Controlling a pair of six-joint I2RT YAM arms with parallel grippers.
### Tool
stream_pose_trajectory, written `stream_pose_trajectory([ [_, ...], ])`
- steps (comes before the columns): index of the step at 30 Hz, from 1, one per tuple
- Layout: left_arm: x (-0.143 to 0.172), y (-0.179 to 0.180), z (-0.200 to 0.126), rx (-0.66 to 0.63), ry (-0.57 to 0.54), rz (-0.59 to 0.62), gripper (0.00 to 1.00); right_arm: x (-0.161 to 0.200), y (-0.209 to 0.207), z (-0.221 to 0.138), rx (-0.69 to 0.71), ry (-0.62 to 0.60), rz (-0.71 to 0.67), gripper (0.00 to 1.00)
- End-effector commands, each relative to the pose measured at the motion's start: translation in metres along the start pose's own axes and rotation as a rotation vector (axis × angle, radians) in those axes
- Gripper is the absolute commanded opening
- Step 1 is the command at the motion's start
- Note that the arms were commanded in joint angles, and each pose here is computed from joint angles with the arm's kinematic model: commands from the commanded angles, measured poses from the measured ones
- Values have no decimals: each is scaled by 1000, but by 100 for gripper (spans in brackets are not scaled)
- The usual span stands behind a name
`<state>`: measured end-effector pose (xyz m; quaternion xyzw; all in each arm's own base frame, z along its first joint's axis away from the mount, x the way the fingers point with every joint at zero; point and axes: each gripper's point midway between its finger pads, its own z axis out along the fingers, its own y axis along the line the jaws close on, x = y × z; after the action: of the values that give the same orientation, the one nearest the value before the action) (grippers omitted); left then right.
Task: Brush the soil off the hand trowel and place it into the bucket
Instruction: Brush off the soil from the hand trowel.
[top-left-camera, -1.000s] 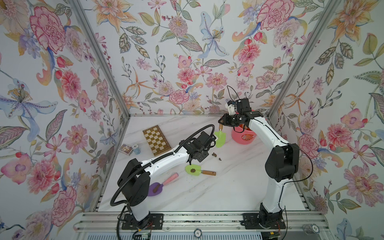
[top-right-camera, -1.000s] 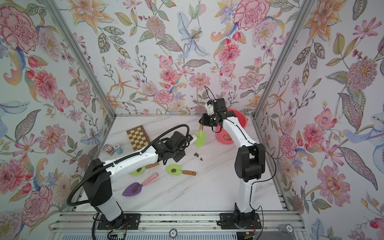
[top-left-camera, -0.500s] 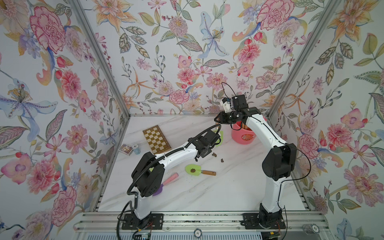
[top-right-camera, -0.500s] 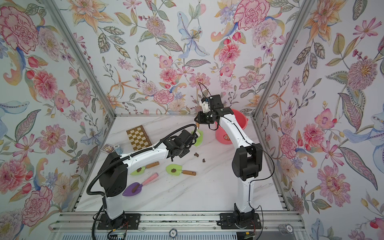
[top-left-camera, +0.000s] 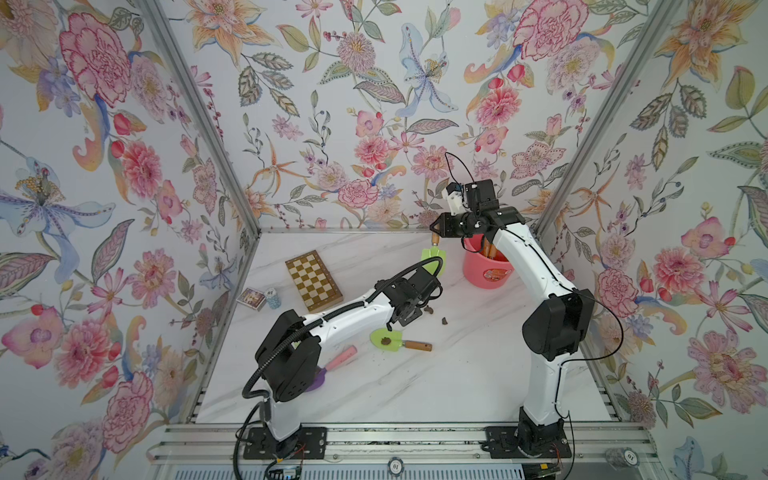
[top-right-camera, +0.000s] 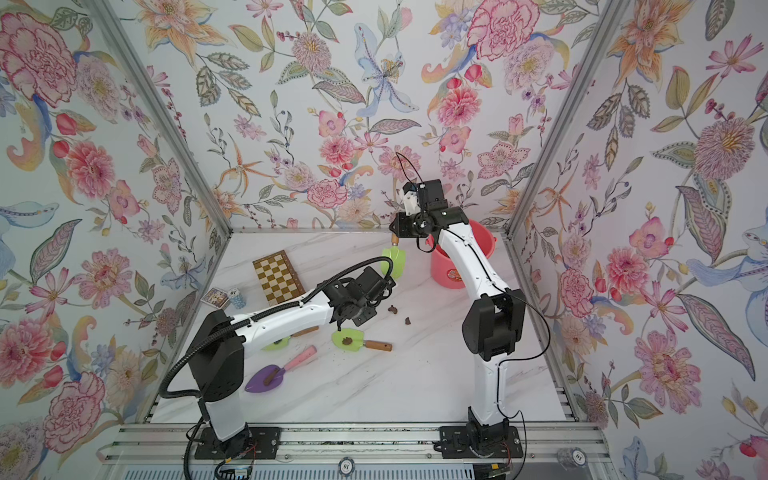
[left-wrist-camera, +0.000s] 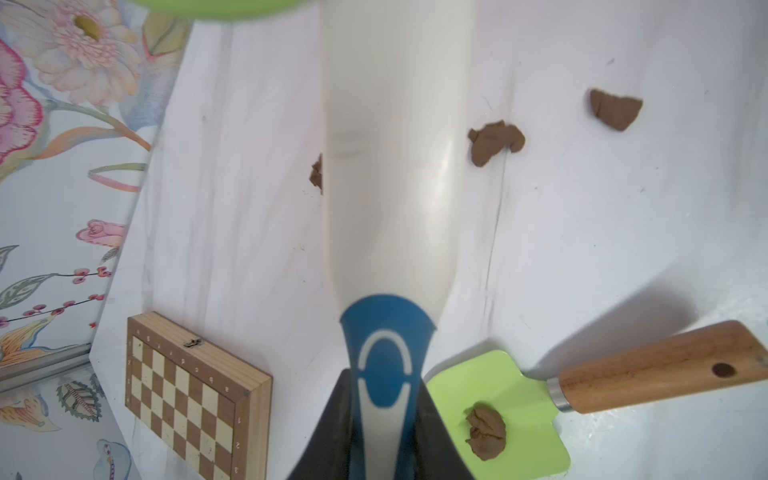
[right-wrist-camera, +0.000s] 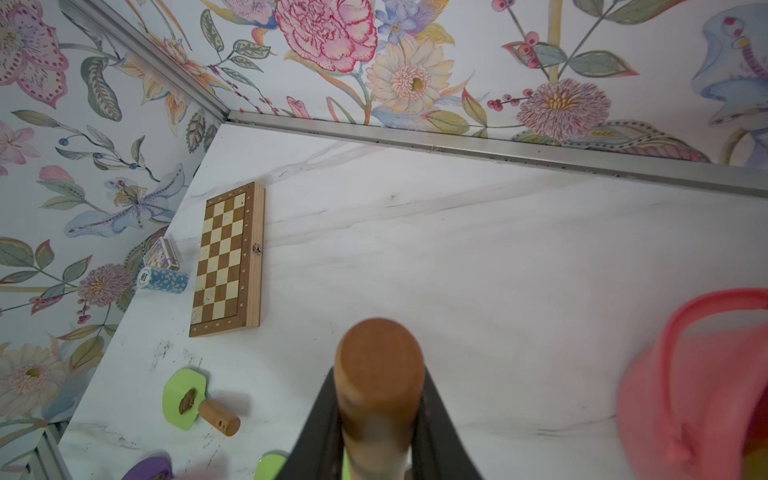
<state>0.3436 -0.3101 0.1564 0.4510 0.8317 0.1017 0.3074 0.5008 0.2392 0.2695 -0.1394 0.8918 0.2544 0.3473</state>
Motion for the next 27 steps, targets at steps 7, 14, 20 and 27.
stream_pose_trajectory([
  [7, -39, 46, -11, -99, -92, 7, 0, 9, 27, 9, 25, 27, -82, 12],
  [14, -15, 49, -5, -110, -40, -28, 0, -15, 6, -6, 77, -40, -52, 12],
  [20, 11, 61, -19, -126, -23, -101, 0, -25, -28, -23, 111, -67, -2, 12],
  [27, -15, 75, -66, -132, -155, -116, 0, -14, -25, -2, 61, -21, 3, 12],
])
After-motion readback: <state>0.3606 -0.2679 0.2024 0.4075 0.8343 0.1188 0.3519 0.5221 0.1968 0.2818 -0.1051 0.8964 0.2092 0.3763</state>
